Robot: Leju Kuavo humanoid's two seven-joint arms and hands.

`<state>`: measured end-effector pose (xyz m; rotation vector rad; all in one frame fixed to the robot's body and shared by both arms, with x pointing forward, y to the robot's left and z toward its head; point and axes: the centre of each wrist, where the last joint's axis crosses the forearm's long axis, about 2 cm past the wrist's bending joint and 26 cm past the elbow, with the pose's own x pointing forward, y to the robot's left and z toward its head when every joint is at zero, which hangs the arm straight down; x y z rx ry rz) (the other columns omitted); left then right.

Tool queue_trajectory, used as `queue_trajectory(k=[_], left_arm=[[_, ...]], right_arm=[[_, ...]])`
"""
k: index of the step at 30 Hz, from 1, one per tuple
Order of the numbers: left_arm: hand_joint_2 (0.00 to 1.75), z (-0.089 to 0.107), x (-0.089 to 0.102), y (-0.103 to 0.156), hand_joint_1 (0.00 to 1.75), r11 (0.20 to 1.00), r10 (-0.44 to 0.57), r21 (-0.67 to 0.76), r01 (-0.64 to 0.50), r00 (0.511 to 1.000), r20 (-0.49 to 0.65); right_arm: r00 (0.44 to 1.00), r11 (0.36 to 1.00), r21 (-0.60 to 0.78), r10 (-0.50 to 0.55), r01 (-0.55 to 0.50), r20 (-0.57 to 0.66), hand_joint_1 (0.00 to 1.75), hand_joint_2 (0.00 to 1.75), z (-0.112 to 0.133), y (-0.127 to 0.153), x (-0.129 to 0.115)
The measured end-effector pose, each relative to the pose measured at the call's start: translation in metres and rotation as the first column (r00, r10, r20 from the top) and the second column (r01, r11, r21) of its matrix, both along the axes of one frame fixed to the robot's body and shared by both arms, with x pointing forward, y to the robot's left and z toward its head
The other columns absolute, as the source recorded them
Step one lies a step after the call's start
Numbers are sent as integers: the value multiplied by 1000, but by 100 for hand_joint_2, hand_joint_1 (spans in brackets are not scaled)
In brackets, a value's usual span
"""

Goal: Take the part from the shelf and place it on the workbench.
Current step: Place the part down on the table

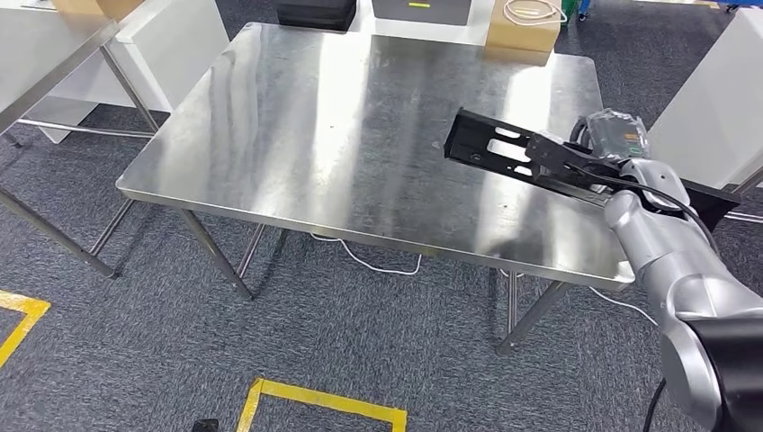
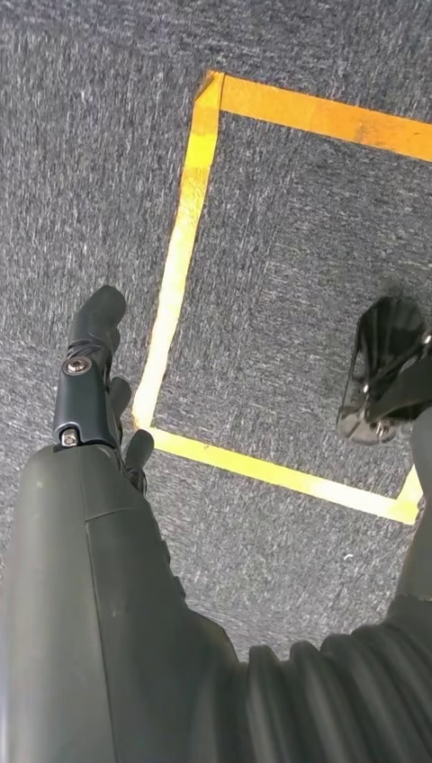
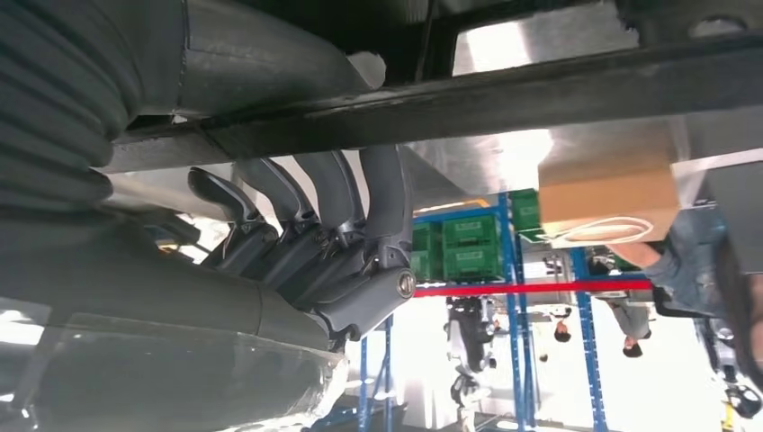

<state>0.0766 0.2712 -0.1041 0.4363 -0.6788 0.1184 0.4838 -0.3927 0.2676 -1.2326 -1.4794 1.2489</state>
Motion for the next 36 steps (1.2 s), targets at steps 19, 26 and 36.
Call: queue_trajectory(k=[19,26,36], left_arm=[[175,1,2,-4,0,1000,1,-4,-1,1000,-9],[175,1,3,-2,0,1000,0,-4,0,1000,-7],[175,0,2,-1,0,1000,-1,-5,1,1000,-11]], right_arm=[[1000,1000,-19,8,-9,-15,171,175,-4,-2,-1],[1000,999,-33,13,-13,-16,171,175,-3,-1,-1],[999,999,-40,29,-30,-30,171,175,0,8,2]])
